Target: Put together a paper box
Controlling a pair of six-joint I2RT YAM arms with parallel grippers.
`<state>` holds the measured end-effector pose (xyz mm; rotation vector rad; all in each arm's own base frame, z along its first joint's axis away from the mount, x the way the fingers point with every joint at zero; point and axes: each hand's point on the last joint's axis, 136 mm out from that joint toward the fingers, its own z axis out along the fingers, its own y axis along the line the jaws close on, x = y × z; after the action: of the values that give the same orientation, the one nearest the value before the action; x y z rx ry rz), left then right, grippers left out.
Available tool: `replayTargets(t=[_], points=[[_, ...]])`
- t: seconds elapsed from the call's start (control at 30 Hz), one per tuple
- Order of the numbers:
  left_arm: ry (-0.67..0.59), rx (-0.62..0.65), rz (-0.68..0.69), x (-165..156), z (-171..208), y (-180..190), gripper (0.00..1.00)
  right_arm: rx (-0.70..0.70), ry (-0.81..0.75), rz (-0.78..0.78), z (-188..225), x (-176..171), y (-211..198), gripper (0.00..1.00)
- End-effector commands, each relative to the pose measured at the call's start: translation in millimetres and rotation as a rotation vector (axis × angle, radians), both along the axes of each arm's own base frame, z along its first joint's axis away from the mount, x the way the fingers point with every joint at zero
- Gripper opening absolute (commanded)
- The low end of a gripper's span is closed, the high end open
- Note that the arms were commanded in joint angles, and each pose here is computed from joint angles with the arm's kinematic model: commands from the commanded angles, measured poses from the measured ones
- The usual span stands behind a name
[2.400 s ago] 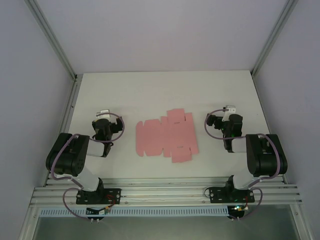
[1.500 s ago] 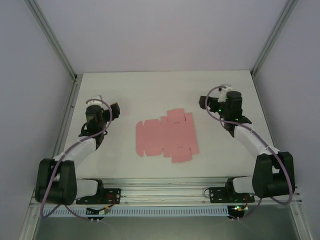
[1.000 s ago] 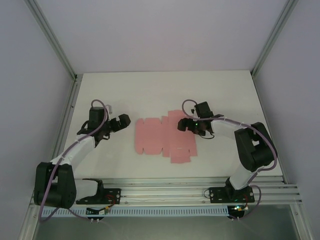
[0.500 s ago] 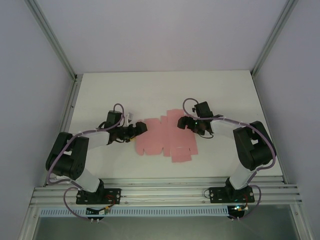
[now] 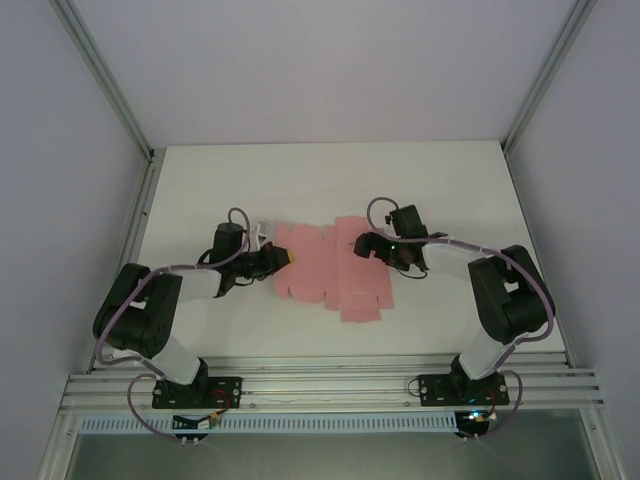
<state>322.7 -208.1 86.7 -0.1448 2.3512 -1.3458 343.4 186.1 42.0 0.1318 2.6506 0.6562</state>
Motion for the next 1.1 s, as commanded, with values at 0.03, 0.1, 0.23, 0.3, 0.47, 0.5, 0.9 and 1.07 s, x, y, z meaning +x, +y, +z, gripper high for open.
replayTargets(t=[0.03, 0.1, 0.23, 0.3, 0.47, 0.5, 0.9, 1.07], points=[[-0.154, 0.020, -0.037, -3.5, 29.6, 0.1, 0.00, -0.079, 0.038, 0.021, 11.5, -28.5, -24.7, 1.00], [-0.227, 0.000, -0.061, -8.4, 45.1, -1.2, 0.00, -0.046, -0.021, 0.052, 29.4, -32.1, -26.8, 1.00], [-0.389, -0.095, -0.110, -23.0, 85.7, -6.5, 0.00, 0.124, -0.101, 0.080, 45.9, -44.3, -34.6, 0.94], [-0.435, -0.129, -0.121, -29.6, 100.2, -7.0, 0.00, 0.242, -0.170, 0.122, 54.4, -51.0, -31.5, 0.88], [-0.473, -0.169, -0.150, -41.7, 117.2, -8.1, 0.00, 0.343, -0.264, 0.214, 58.3, -64.5, -19.6, 0.87], [-0.479, -0.171, -0.155, -43.9, 118.5, -8.2, 0.00, 0.341, -0.265, 0.216, 54.5, -65.5, -19.8, 0.87], [-0.510, -0.145, -0.131, -58.8, 126.5, 0.3, 0.00, 0.442, -0.377, 0.329, 68.8, -67.6, -4.2, 0.52], [-0.501, -0.058, -0.075, -58.5, 117.3, 10.7, 0.00, 0.401, -0.421, 0.335, 84.1, -75.4, -9.3, 0.23]])
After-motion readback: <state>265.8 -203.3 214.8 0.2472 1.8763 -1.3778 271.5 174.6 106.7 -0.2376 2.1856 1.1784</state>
